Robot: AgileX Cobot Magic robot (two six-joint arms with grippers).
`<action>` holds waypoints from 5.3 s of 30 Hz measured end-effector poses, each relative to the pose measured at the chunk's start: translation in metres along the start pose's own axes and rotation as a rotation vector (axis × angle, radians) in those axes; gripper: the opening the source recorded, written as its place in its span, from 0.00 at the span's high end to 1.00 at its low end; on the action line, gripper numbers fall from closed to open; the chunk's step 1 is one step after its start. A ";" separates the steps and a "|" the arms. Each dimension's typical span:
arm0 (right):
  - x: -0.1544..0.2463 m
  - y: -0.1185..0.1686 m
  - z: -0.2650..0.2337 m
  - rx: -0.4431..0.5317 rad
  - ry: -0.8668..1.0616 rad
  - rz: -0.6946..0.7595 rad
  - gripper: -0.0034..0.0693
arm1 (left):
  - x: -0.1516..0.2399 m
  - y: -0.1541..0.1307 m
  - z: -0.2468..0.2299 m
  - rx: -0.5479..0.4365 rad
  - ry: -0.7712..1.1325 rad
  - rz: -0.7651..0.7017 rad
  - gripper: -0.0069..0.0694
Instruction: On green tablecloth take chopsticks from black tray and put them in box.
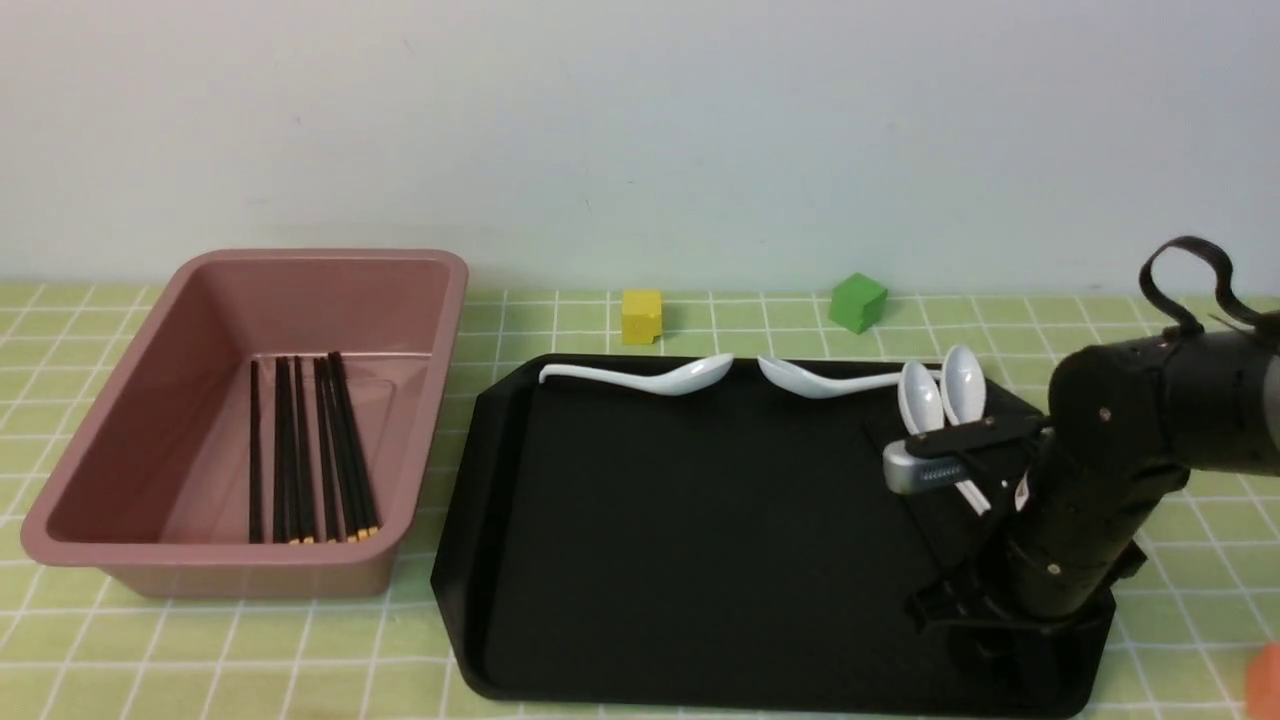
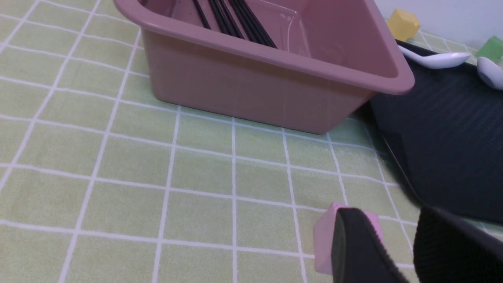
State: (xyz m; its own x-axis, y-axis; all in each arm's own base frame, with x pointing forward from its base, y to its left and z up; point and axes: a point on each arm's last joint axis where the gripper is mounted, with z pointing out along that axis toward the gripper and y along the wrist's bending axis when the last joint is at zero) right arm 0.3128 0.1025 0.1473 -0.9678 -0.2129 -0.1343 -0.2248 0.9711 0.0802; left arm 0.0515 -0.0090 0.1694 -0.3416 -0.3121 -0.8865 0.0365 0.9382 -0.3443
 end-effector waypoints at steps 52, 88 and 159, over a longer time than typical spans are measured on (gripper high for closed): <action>-0.131 0.306 -0.026 -0.551 -0.556 -0.385 0.48 | 0.000 0.000 0.000 0.000 0.000 0.000 0.60; 0.191 0.052 -0.342 -0.298 -0.910 -0.453 0.96 | 0.000 0.000 0.000 0.000 0.000 0.001 0.60; 0.269 -0.037 -0.067 0.184 -1.157 0.094 0.88 | 0.000 0.000 0.000 0.000 0.000 0.001 0.60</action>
State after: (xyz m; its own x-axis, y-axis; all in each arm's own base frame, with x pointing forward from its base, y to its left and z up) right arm 0.0528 0.0022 0.1748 -0.2789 -0.0071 -0.9603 -0.0468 0.9989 0.0062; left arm 0.0515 -0.0090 0.1694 -0.3415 -0.3113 -0.8868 0.0365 0.9385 -0.3435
